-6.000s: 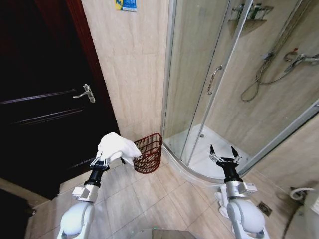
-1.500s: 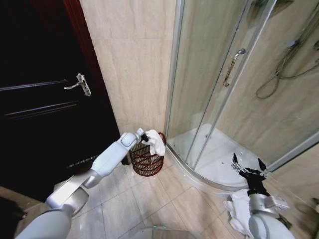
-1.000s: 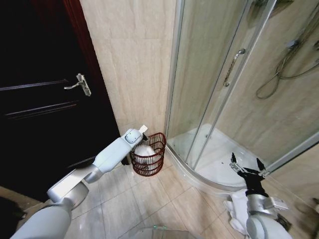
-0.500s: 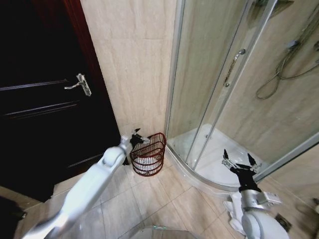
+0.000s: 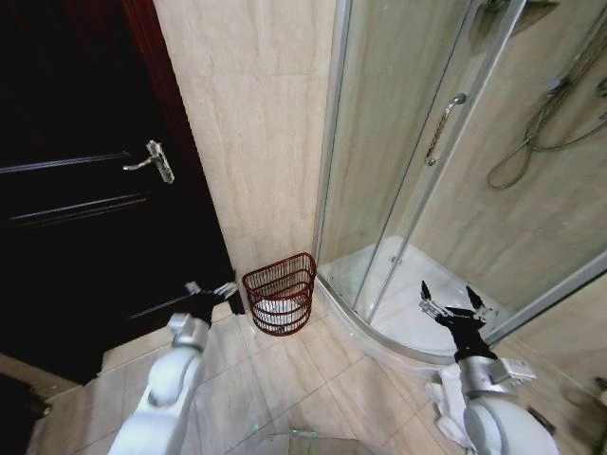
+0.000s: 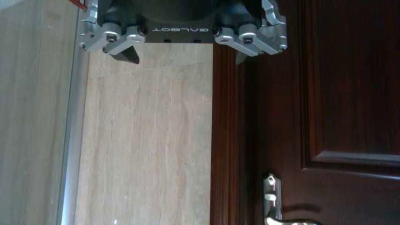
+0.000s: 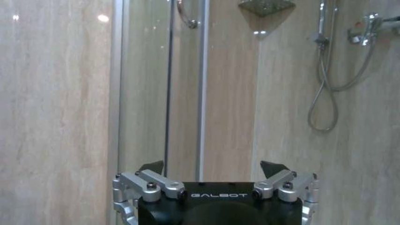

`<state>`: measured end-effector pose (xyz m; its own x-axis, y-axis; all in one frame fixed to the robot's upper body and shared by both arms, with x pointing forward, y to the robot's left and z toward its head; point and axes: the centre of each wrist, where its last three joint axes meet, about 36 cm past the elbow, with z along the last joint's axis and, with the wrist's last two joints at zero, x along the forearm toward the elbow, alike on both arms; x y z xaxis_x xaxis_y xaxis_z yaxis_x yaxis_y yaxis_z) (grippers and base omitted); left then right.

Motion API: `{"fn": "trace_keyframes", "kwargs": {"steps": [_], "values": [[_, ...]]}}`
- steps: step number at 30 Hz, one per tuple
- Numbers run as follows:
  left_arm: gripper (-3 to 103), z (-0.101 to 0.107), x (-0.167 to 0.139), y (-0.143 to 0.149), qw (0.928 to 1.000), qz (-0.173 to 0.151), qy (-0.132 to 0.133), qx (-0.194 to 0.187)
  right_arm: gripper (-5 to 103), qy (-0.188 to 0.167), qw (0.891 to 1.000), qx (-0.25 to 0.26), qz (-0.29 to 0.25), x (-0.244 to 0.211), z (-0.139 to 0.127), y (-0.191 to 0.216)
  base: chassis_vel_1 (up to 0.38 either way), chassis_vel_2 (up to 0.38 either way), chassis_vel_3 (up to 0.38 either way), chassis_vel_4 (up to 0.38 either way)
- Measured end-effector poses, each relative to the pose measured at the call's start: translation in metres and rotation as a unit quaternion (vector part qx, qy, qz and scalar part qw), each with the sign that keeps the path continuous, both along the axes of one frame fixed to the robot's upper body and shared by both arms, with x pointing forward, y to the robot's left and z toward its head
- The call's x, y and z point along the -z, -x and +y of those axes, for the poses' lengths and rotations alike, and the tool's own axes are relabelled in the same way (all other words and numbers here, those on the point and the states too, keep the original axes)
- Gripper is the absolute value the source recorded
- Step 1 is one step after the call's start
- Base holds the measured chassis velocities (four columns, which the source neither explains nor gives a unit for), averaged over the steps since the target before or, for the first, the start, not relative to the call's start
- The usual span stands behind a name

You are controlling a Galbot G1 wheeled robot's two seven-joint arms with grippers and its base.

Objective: Discard the used towel into the hamper.

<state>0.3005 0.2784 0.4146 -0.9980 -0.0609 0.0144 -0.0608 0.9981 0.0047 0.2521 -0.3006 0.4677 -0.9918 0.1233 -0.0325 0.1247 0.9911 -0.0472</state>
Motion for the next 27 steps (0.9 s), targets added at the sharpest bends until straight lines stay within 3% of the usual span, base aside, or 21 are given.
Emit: {"fn": "trace_keyframes", "kwargs": {"steps": [3, 10, 27], "values": [[100, -0.004, -0.004, -0.003, 0.9998, -0.009, -0.017, 0.009, 100, 0.001, 1.000, -0.006, 0.002, -0.005, 0.004, 0.000, 0.000, 0.000, 0.000, 0.000], [100, -0.004, -0.016, -0.005, 0.9992, -0.016, -0.029, 0.021, 100, -0.001, 1.000, -0.002, -0.002, -0.011, 0.001, 0.003, 0.006, -0.010, -0.003, 0.005], [100, -0.007, -0.021, -0.004, 0.9987, -0.021, -0.033, 0.032, 100, -0.004, 1.000, 0.002, 0.000, -0.006, -0.008, -0.003, 0.018, -0.164, -0.024, 0.159]]}}
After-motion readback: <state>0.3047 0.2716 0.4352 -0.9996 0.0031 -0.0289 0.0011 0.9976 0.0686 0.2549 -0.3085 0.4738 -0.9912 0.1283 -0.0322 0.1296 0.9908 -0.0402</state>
